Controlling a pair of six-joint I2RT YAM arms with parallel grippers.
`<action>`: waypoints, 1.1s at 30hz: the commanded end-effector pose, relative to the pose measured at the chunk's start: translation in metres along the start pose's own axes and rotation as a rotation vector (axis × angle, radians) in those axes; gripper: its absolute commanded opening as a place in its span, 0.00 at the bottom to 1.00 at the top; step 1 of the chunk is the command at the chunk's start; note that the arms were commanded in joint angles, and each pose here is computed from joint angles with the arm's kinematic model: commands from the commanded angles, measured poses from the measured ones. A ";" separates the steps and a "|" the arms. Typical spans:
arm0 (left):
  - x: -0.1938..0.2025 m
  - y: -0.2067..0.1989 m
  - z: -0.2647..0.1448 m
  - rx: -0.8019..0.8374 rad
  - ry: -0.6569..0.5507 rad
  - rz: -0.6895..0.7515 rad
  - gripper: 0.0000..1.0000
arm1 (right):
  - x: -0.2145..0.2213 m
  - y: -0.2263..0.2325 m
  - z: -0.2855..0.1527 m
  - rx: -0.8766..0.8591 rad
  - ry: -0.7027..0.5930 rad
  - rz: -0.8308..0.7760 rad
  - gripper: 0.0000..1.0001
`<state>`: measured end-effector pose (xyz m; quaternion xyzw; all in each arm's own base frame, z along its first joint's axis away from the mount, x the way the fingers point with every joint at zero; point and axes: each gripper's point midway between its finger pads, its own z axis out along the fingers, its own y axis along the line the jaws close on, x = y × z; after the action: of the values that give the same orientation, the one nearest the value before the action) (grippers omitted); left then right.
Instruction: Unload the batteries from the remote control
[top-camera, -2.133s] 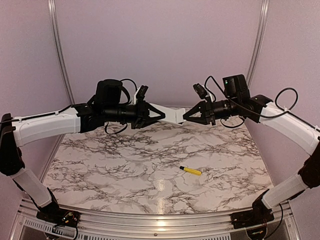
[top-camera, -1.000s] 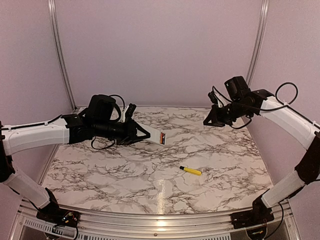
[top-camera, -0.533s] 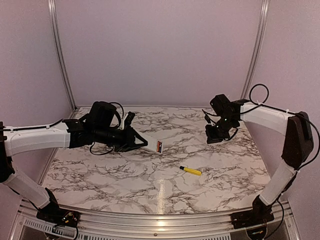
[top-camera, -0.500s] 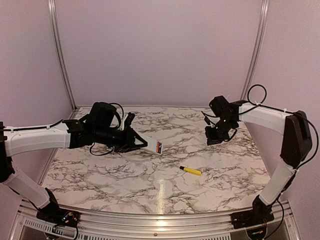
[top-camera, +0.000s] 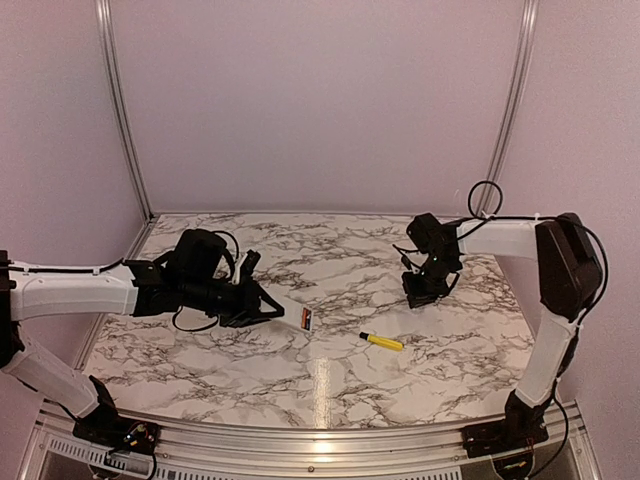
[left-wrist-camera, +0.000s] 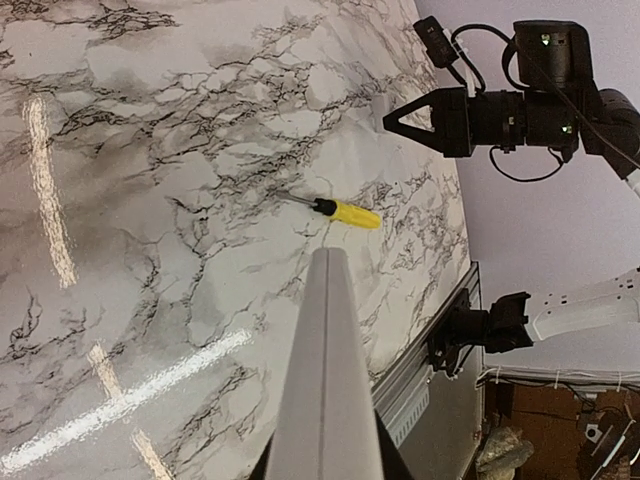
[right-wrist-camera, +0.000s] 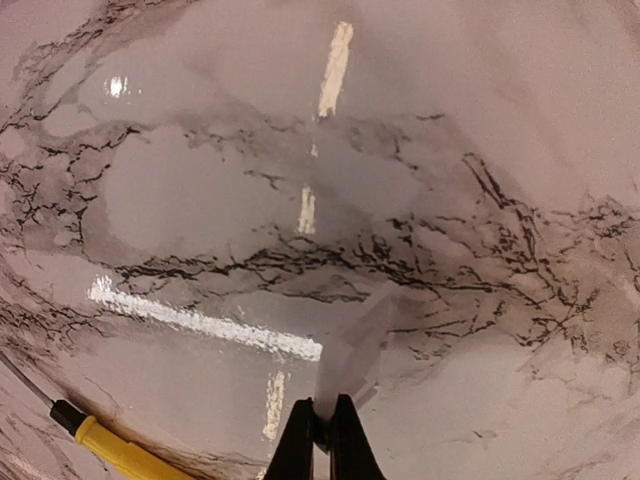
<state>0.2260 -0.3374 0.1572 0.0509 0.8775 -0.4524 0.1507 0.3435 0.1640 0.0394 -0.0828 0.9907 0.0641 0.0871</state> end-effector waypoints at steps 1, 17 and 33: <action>-0.003 -0.015 -0.007 0.069 -0.028 0.012 0.00 | 0.017 0.008 0.028 -0.056 0.067 -0.013 0.05; 0.011 -0.002 0.003 0.123 -0.024 -0.038 0.00 | 0.021 0.048 -0.008 -0.234 0.025 -0.141 0.45; 0.035 0.026 0.048 0.136 0.031 -0.131 0.00 | 0.059 0.083 -0.047 -0.302 -0.059 -0.328 0.89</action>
<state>0.2096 -0.3527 0.1034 0.0105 0.8588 -0.5006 0.1086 0.2766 0.2244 0.0823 -0.2237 0.9493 0.1925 0.1080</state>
